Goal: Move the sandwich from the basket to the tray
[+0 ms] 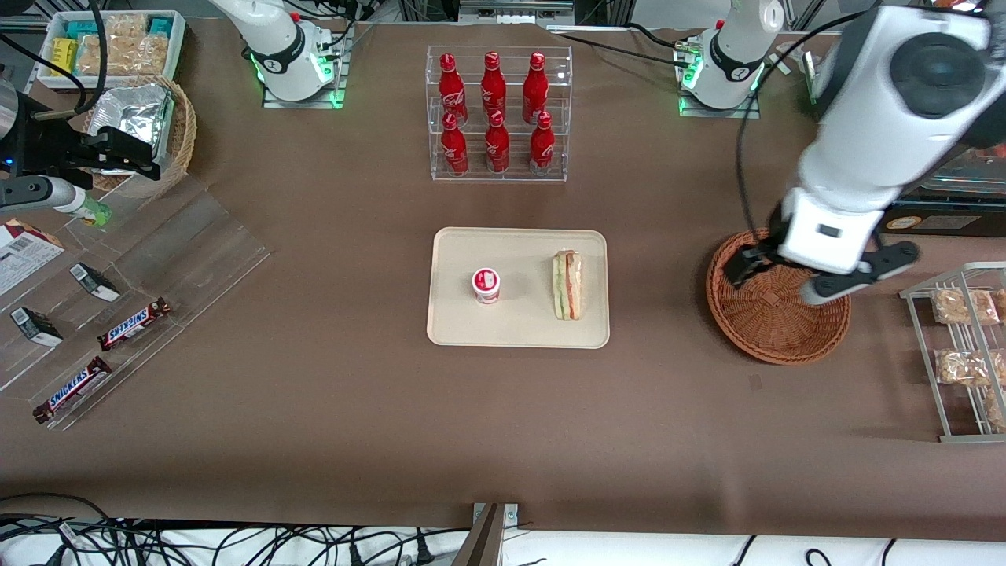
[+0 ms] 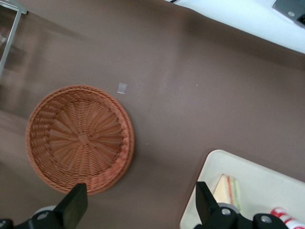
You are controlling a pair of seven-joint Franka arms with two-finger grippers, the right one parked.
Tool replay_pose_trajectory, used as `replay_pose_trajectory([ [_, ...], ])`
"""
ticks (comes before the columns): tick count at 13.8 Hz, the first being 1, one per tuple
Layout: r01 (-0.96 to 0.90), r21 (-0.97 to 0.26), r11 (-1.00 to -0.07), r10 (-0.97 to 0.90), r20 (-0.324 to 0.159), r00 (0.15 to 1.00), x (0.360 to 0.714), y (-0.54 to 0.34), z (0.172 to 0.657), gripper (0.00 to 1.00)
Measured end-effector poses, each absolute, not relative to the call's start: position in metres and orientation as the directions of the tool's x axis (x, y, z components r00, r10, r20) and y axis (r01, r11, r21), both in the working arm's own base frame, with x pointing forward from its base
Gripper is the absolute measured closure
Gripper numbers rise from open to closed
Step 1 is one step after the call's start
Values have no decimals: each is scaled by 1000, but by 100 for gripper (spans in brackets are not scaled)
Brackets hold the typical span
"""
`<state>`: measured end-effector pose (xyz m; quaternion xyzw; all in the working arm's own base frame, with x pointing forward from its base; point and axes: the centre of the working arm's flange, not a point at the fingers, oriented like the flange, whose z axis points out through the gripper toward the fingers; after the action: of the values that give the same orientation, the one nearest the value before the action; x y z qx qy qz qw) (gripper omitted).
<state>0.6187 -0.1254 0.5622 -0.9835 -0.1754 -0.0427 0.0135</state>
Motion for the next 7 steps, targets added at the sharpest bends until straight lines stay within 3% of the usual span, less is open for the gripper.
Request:
replay_pose_trajectory([
  [3,224,9,-975,224,51,973,608,-58,590,0],
  [7,-2,-8,-1000,-3,25,1000,596,-34,602,0],
])
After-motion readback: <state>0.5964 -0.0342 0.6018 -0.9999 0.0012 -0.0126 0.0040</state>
